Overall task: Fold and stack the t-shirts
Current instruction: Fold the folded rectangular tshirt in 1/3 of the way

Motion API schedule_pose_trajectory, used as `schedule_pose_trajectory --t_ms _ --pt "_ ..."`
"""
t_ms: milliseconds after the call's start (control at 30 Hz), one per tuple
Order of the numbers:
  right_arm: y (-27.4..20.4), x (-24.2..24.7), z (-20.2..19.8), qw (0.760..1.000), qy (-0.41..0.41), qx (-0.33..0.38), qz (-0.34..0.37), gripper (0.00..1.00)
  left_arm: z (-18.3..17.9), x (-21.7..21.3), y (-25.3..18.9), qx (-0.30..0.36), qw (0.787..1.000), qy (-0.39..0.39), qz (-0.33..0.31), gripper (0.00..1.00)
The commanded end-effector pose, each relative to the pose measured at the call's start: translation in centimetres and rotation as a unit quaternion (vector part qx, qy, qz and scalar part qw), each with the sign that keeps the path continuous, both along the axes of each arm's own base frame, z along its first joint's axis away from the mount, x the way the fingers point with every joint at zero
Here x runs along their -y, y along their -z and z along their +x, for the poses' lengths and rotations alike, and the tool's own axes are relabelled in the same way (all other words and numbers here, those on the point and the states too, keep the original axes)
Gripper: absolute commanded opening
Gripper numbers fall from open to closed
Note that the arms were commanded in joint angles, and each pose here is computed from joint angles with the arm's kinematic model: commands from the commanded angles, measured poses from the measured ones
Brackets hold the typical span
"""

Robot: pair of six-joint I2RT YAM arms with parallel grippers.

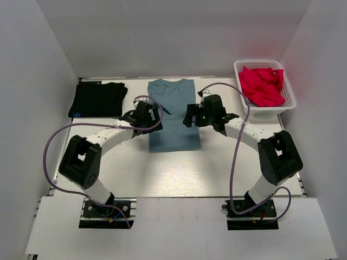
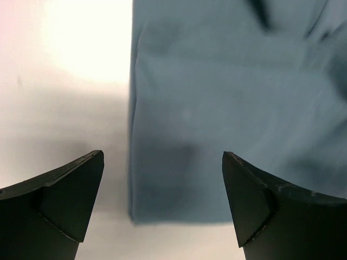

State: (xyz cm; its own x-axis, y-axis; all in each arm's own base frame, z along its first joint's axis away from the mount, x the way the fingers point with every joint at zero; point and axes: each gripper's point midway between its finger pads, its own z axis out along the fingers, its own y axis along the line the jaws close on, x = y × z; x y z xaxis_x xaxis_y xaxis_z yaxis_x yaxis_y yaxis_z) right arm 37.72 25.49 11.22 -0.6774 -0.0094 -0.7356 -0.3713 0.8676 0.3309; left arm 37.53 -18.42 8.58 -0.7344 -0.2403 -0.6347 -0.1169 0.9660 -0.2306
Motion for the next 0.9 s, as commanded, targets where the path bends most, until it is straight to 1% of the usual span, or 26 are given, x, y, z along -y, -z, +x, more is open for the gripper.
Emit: schedule_pose_trajectory --t_ms 0,33,67,100,167,233,333,367,467,533,600,633,667,700,767,800,867 --pt "-1.9 -2.2 -1.3 0.997 -0.060 0.009 0.056 0.90 -3.8 0.5 -0.2 -0.029 0.998 0.021 -0.046 1.00" --pt "-2.0 -2.7 -0.4 0.997 -0.061 0.008 0.057 0.90 -4.9 0.3 0.7 -0.040 0.998 0.021 -0.051 1.00" --pt "-1.6 -2.9 -0.3 0.997 -0.063 -0.001 0.053 0.90 -5.3 0.1 0.6 -0.041 0.998 0.017 -0.054 1.00" --pt "-0.8 -3.3 0.7 0.997 -0.060 -0.011 0.052 0.90 -5.9 -0.3 0.5 -0.038 0.998 0.017 -0.056 1.00" --pt "-0.5 -3.6 1.5 0.997 -0.051 -0.011 0.056 0.90 -6.7 -0.3 0.3 -0.037 0.997 0.022 -0.056 1.00" --pt "0.8 -3.4 3.6 0.998 -0.024 -0.012 0.051 0.90 -7.5 -0.8 0.1 -0.043 0.997 0.021 -0.053 1.00" --pt "1.9 -3.4 5.6 0.999 -0.010 -0.023 0.046 0.90 -8.2 -1.7 0.6 -0.053 0.998 0.013 -0.044 1.00" --pt "3.1 -3.6 6.6 0.999 -0.009 -0.028 0.044 0.90 -8.4 -2.1 0.4 -0.052 0.998 0.009 -0.039 1.00" --pt "4.0 -3.8 8.3 0.999 -0.005 -0.020 0.044 0.90 -9.0 -2.6 1.3 -0.063 0.998 0.005 -0.028 1.00" --pt "3.9 -3.9 8.8 0.999 -0.016 -0.013 0.045 0.90 -9.3 -2.8 1.7 -0.068 0.997 0.004 -0.025 1.00" --pt "3.2 -4.1 8.3 0.998 -0.037 -0.012 0.046 0.90 -9.7 -2.5 2.3 -0.073 0.997 0.016 -0.032 1.00" --pt "2.0 -4.1 8.0 0.998 -0.040 -0.003 0.049 0.90 -9.8 -2.4 2.5 -0.073 0.996 0.019 -0.036 1.00" --pt "1.5 -4.1 7.7 0.998 -0.042 0.002 0.047 0.90 -9.5 -2.2 2.5 -0.064 0.997 0.020 -0.041 1.00" --pt "0.0 -3.6 6.3 0.998 -0.044 0.008 0.052 0.90 -9.7 -2.1 2.7 -0.066 0.997 0.023 -0.044 1.00" --pt "-1.0 -3.4 5.2 0.997 -0.048 0.011 0.066 0.90 -9.6 -1.8 2.6 -0.065 0.996 0.027 -0.050 1.00" --pt "-1.4 -2.5 3.0 0.996 -0.050 0.006 0.069 0.90 -9.5 -1.6 2.9 -0.067 0.996 0.030 -0.053 1.00" --pt "-1.9 -1.8 1.8 0.996 -0.034 0.004 0.081 0.90 -9.2 -1.3 2.9 -0.063 0.996 0.035 -0.048 1.00"
